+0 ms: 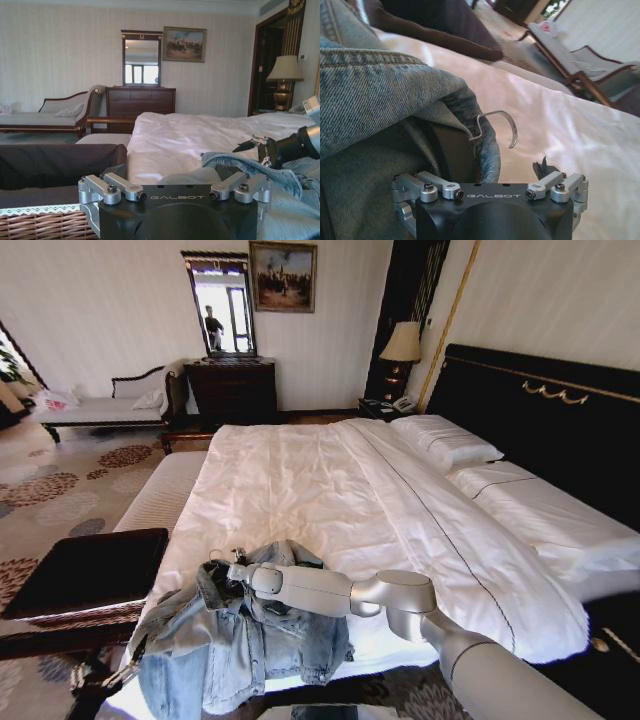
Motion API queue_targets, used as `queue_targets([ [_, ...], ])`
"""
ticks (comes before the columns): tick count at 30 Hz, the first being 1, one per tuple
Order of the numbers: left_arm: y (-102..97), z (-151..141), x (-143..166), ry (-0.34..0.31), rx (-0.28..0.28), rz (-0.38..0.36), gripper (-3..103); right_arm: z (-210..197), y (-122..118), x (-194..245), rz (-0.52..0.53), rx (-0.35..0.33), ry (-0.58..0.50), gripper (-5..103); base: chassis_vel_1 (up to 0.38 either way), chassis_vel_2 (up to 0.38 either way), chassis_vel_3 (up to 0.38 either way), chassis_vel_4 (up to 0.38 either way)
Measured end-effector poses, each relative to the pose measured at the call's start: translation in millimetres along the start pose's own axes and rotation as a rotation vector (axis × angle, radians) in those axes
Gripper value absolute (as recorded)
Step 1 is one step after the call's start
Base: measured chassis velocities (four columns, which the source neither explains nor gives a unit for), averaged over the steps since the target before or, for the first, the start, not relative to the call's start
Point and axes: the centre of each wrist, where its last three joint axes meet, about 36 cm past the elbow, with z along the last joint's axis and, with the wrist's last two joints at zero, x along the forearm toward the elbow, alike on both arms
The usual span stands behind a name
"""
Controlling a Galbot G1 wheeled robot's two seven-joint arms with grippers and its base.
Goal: Pick up the clothes from the bed and hang them on the clothes hanger.
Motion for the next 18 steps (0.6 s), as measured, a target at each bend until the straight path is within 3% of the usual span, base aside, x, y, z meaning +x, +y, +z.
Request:
queue_targets([
  [11,-1.4,-1,-3,-0.009,0.01,-0.006,100,5,-13,-1,0.076,-0.022,-0.023,103,0.0,0.0,0.0,0.0],
  [15,-1.7,0,-2,-0.008,0.013,-0.008,100,12,-14,-3,0.052,-0.055,0.016,94,0.0,0.0,0.0,0.0],
  [18,-1.9,0,-2,-0.009,0.016,-0.011,100,18,-13,-5,0.041,-0.078,0.042,79,0.0,0.0,0.0,0.0],
])
